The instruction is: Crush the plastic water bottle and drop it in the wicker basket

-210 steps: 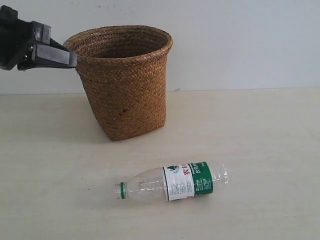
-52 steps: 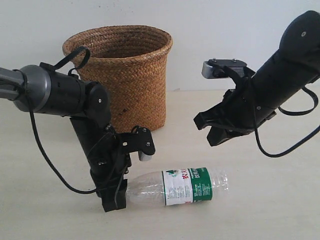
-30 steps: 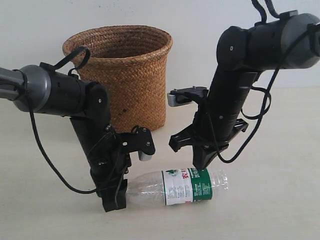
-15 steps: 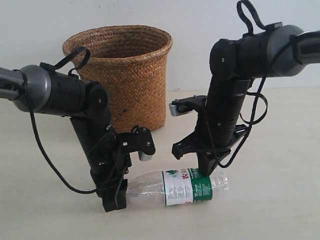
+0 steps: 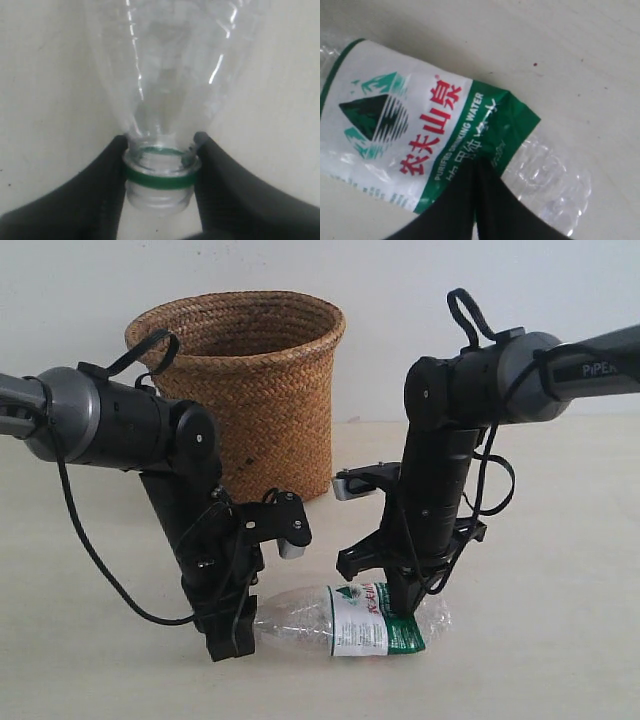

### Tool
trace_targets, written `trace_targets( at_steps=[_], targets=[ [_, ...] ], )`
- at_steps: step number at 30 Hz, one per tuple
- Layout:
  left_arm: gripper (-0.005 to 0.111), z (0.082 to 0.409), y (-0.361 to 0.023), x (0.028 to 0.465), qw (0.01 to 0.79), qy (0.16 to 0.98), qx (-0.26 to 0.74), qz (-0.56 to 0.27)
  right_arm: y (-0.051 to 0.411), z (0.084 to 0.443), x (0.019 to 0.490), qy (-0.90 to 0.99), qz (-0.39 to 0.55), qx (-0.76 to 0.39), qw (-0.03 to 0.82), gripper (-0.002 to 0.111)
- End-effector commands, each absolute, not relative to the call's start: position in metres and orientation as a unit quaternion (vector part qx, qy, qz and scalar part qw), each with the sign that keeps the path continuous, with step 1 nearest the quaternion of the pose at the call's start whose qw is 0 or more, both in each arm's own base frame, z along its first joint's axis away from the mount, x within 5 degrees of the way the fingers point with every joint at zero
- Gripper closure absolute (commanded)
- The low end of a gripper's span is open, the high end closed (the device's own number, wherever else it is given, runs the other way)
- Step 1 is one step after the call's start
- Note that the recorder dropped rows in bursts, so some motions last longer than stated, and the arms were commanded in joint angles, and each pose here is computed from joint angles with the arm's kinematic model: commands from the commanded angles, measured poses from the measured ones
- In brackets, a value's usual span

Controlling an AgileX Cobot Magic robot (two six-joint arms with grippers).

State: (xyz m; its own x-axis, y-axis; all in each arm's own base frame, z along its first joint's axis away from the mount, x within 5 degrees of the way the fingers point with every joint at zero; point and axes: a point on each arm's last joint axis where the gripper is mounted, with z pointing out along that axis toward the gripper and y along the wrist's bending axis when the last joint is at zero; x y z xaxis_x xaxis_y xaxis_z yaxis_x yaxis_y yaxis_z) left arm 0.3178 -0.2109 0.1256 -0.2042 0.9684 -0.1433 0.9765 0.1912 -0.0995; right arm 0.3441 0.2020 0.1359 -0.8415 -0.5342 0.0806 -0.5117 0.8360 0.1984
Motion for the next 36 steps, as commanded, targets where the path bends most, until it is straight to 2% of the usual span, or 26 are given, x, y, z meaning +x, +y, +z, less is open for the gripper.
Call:
trace_targets(
  at_steps=[1,7,13,25,36],
  targets=[
    [0.103,0.127,-0.212,0.318,0.028,0.773,0.628,-0.084,0.196,0.102,0.339,-0.947,-0.060,0.296,0.114,0.108],
    [0.103,0.127,-0.212,0.319,0.027,0.773,0.629,-0.083,0.192,0.113,0.334,-0.932,-0.050,0.332,0.135,0.108],
    [0.103,0.127,-0.212,0.319,0.028,0.773,0.628,-0.083,0.190,0.145,0.332,-0.909,-0.058,0.400,0.105,0.108],
    [0.103,0.127,-0.212,0.319,0.028,0.773,0.628,-0.083,0.189,0.208,0.322,-0.921,-0.082,0.381,0.027,0.108],
    [0.103,0.127,-0.212,0.318,0.027,0.773,0.629,-0.083,0.221,0.211,0.310,-0.936,-0.108,0.337,0.001,0.108]
  ],
)
